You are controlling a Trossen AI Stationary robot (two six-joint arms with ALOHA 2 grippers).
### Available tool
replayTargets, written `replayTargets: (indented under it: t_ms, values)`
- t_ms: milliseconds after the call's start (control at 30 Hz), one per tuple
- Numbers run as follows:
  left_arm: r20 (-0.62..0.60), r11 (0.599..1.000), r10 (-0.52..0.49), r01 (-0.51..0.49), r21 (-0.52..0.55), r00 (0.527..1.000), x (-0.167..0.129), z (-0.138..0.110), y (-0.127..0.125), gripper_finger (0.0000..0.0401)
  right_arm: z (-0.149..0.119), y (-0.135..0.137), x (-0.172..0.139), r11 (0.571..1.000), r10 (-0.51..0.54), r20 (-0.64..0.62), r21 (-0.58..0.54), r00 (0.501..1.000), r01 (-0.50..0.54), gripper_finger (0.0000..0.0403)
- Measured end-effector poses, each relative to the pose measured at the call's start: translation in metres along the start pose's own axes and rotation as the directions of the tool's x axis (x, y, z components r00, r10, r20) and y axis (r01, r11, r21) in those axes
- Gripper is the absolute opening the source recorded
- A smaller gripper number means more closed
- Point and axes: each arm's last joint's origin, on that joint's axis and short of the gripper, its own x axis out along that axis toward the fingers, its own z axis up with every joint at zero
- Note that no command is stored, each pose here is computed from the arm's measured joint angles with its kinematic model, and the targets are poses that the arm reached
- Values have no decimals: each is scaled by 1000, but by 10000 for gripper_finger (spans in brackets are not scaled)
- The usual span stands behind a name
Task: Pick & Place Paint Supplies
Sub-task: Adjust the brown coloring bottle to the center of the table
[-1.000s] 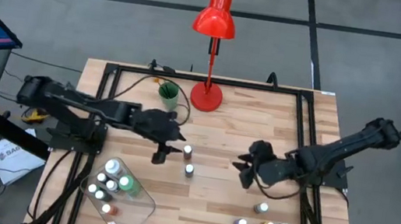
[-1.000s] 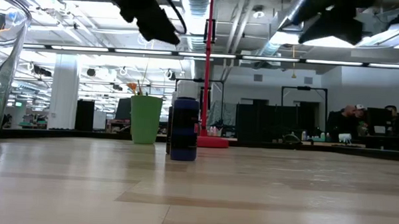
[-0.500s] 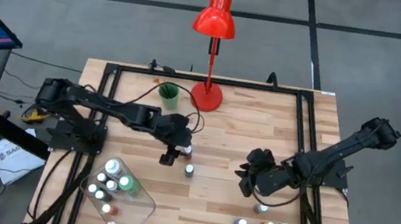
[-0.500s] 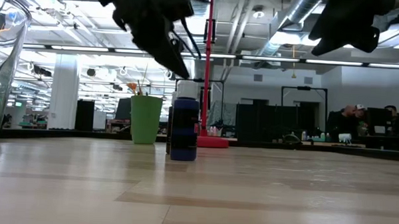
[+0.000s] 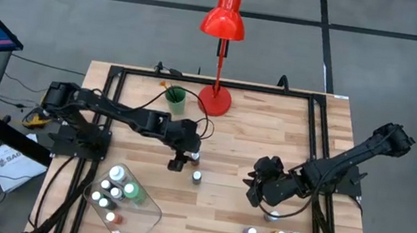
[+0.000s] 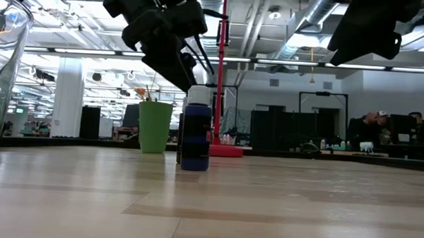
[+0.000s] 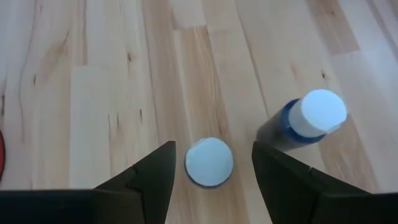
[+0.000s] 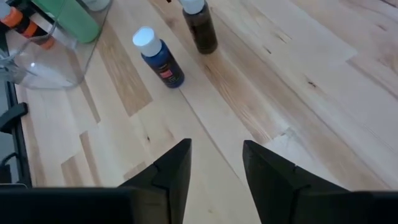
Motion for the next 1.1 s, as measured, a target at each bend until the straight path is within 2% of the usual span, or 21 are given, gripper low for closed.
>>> replayTargets:
  t_ms: [167,567,700,967,1100]
  values:
    - [-11,1000,-2,2,0,1000,5,-9,-2,203,0,0,0,1000,-3,1,-17,1000,3,137]
    - [11,1000,-3,3,6,1000,21,-9,-3,197,1,0,0,1000,-4,7,-30,1000,4,136]
    - [22,1000,0,0,4,1000,17,-8,-3,175,1,-1,0,999,-6,6,-31,1000,6,133]
    - [52,1000,9,-9,1,999,13,-4,-1,96,1,-1,0,1000,-7,7,-29,1000,7,133]
    - [44,1000,6,-6,1,999,14,-5,-1,83,1,-1,0,1000,-7,7,-29,1000,7,133]
